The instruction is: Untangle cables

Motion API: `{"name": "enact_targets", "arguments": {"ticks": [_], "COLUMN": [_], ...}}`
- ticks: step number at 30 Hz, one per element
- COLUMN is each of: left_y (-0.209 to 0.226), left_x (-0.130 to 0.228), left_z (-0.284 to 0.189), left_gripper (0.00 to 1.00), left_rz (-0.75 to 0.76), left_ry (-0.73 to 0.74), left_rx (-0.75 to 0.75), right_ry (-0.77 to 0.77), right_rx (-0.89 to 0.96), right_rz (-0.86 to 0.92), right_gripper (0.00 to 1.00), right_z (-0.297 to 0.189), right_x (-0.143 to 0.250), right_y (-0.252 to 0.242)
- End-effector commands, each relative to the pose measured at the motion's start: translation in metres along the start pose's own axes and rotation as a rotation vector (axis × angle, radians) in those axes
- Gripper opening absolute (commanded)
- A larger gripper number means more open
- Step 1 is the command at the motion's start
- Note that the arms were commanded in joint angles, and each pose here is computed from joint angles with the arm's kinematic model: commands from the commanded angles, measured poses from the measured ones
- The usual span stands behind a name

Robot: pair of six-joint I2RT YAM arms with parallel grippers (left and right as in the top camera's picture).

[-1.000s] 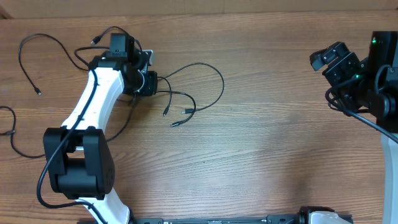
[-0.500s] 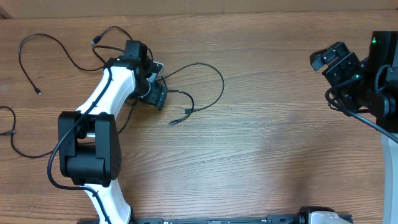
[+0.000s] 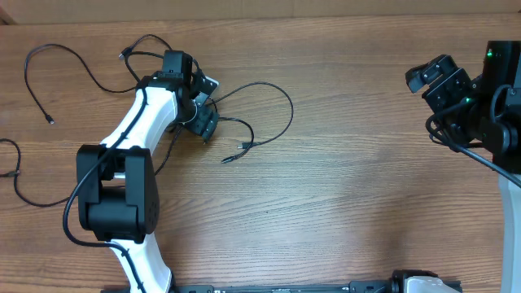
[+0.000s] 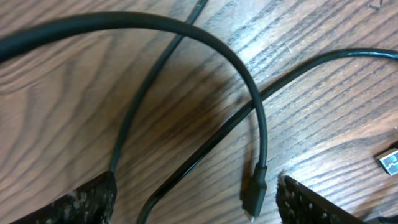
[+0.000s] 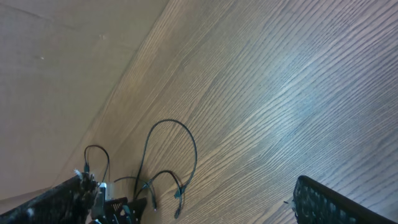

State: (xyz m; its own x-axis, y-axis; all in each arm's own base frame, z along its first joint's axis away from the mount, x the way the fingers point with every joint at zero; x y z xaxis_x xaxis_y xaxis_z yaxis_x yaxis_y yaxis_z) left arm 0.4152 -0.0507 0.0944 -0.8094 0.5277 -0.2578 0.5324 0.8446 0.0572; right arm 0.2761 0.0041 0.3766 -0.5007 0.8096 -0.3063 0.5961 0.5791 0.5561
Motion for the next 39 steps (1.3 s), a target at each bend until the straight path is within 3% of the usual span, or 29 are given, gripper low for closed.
{"name": "enact_targets", "arguments": {"ticks": [1,8,14,21,23,24,39], "left_y": [-0.005,0.007,0.014,0.015,0.011,0.01,0.009], "left_x": [0.007,0.009,0.011,0.001,-0.011,-0.014,-0.031], "left_z": [0.025,0.041,0.041,0.027,0.01,0.004,-0.06], "left_gripper": [0.81,0.77,0.38,0.29,0.07,0.04,0.04], "left_rz": [0.036,0.015,-0.012,-0.119,-0.124,-0.133,-0.359], "left_ry": [0.038,0.038,0.027,0.027,0.01,0.004,0.062], "left_rx": [0.06,0.031,0.028,0.047,0.114,0.133,0.19], "right_ry": [-0.017,-0.017,-0.017,-0.017,-0.017,-0.017,-0.017], "right_rx": [-0.003,-0.003,-0.003,-0.003,-0.003,-0.003,-0.003], "right_rz": [-0.004,-0.004,-0.004,-0.004,-0.004,-0.004,-0.004], "right_gripper": [1.0,1.0,1.0,1.0,1.0,1.0,1.0], "right_z": [-0.002,-0.002,-0.002,-0.002,-0.002,-0.002,-0.002], "right_x": [-0.002,-0.002,-0.002,-0.002,-0.002,-0.002,-0.002], "right_y": [0.0,0.0,0.0,0.0,0.0,0.0,0.0]}}
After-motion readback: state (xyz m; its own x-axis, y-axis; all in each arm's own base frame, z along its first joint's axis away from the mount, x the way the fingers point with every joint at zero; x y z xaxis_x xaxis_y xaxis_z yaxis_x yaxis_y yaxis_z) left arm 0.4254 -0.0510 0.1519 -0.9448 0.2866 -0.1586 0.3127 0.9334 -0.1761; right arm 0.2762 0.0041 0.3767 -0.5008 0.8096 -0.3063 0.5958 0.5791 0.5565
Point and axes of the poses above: each gripper's point midway between its finger pads, its own z axis out along the fingers, its own y axis along the line the jaws close on, x = y × z, the point moved 6 cm from there along -z, back along the fingers, and after that the axes turned 4 degrees about z, right-handed, at the moved point
